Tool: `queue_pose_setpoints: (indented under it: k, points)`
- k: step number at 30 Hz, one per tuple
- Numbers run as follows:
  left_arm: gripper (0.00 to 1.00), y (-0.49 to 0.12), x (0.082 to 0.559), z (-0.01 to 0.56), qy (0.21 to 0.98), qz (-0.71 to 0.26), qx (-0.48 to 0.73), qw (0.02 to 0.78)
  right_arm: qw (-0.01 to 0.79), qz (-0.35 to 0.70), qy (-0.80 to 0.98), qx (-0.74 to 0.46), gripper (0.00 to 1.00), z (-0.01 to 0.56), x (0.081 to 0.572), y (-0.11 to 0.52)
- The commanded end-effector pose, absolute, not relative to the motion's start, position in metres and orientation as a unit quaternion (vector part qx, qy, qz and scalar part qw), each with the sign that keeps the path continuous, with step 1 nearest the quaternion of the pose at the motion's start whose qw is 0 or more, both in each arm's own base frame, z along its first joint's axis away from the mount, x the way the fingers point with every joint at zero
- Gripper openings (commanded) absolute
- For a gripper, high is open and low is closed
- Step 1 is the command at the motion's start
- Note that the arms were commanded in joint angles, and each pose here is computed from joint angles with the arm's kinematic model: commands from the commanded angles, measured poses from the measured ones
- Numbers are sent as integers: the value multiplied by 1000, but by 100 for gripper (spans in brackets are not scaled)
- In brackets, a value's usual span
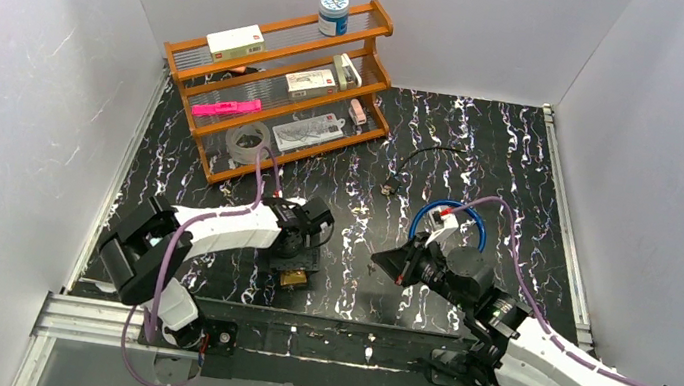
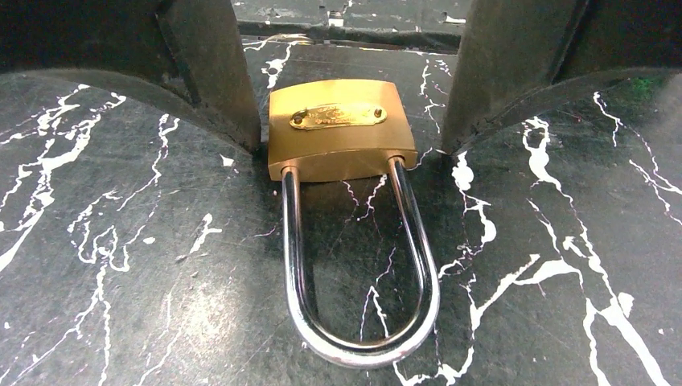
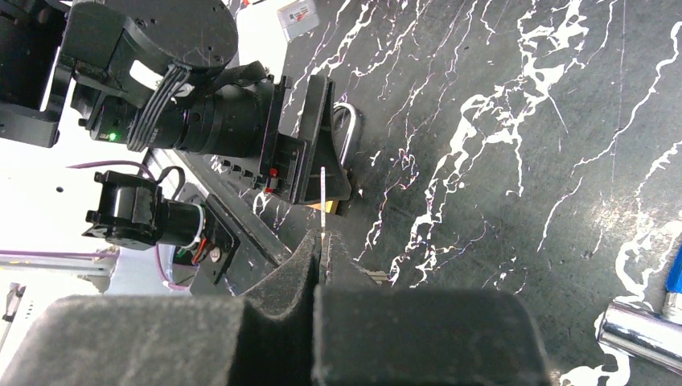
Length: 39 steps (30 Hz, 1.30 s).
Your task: Unlock with the key
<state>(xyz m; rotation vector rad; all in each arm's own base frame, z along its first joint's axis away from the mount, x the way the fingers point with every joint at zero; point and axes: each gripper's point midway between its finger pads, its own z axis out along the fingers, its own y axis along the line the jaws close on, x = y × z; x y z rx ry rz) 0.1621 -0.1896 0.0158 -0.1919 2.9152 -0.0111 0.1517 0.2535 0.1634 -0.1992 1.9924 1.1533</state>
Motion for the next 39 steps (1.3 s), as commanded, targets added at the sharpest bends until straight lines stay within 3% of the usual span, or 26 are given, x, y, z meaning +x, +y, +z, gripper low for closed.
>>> queue_pose_setpoints:
  k: [1,3,5,10,18,26,33,39]
  points:
    - [78,-175,139,-1,992,53,-82,77,418,476,770,-78,1,180,155,259]
    - [72,-178,139,-1,992,48,-84,77,417,475,771,-78,1,179,154,258]
    - [55,-183,139,0,993,40,-84,79,417,476,771,-76,1,179,154,257]
    - [37,-201,139,-7,994,21,-69,77,418,475,771,-70,1,179,156,258]
    - [21,-230,161,23,993,-26,-44,109,404,486,771,-75,1,184,153,264]
    - [15,-271,200,47,983,-114,-66,124,303,509,801,-85,1,167,141,296]
    - [14,-275,239,80,966,-181,-103,154,280,499,813,-106,1,163,140,305]
    - [11,-279,238,100,953,-233,-133,140,255,473,837,-99,1,149,146,312]
